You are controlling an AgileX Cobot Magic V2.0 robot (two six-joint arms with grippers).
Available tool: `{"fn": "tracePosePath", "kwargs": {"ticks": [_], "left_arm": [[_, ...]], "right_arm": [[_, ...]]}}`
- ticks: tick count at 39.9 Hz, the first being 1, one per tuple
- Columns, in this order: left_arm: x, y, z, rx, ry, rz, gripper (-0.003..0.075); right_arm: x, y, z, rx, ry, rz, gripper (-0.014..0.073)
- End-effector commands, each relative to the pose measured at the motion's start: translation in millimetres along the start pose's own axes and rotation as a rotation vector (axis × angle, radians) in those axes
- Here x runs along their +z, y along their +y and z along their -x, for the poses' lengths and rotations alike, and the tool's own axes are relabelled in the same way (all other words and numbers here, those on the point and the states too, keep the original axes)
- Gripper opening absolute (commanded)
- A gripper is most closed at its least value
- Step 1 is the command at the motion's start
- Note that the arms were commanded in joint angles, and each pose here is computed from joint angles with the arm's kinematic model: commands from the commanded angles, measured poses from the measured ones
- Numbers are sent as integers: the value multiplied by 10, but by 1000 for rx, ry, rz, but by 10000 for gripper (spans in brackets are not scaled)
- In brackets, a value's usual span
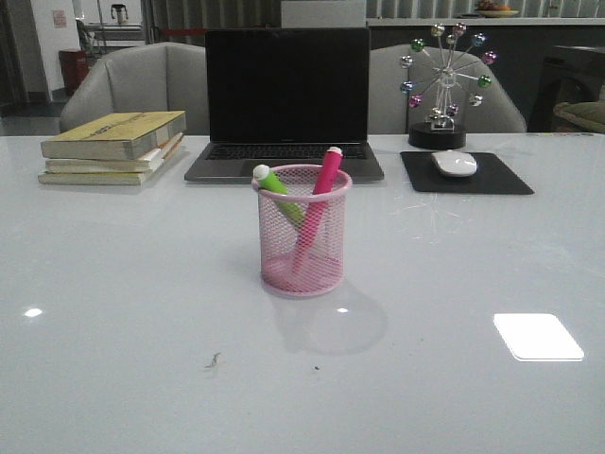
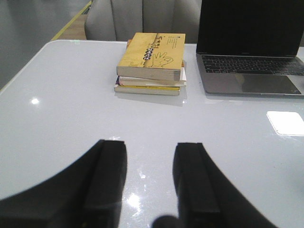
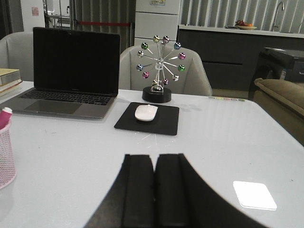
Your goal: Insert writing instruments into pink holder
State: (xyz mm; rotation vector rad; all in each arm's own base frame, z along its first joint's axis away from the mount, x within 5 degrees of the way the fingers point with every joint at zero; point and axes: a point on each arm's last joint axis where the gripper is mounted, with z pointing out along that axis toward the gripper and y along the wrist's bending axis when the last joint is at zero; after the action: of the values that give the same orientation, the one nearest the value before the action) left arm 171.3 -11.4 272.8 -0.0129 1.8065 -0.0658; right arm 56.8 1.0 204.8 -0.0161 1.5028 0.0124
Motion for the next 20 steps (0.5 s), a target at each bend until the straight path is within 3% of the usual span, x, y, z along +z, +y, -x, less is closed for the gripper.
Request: {"fn": "tracePosePath", "kwargs": {"ticks": [1, 11, 20], "left_arm": [[-12, 17, 159, 0, -94, 23, 318], [-12, 17, 159, 0, -94, 23, 318], [-12, 17, 159, 0, -94, 23, 318]], "right_arm": [[-21, 1, 61, -13, -88, -1, 50], [-18, -2, -42, -13, 24, -3, 50], [-17, -2, -37, -13, 20, -3, 50]]}}
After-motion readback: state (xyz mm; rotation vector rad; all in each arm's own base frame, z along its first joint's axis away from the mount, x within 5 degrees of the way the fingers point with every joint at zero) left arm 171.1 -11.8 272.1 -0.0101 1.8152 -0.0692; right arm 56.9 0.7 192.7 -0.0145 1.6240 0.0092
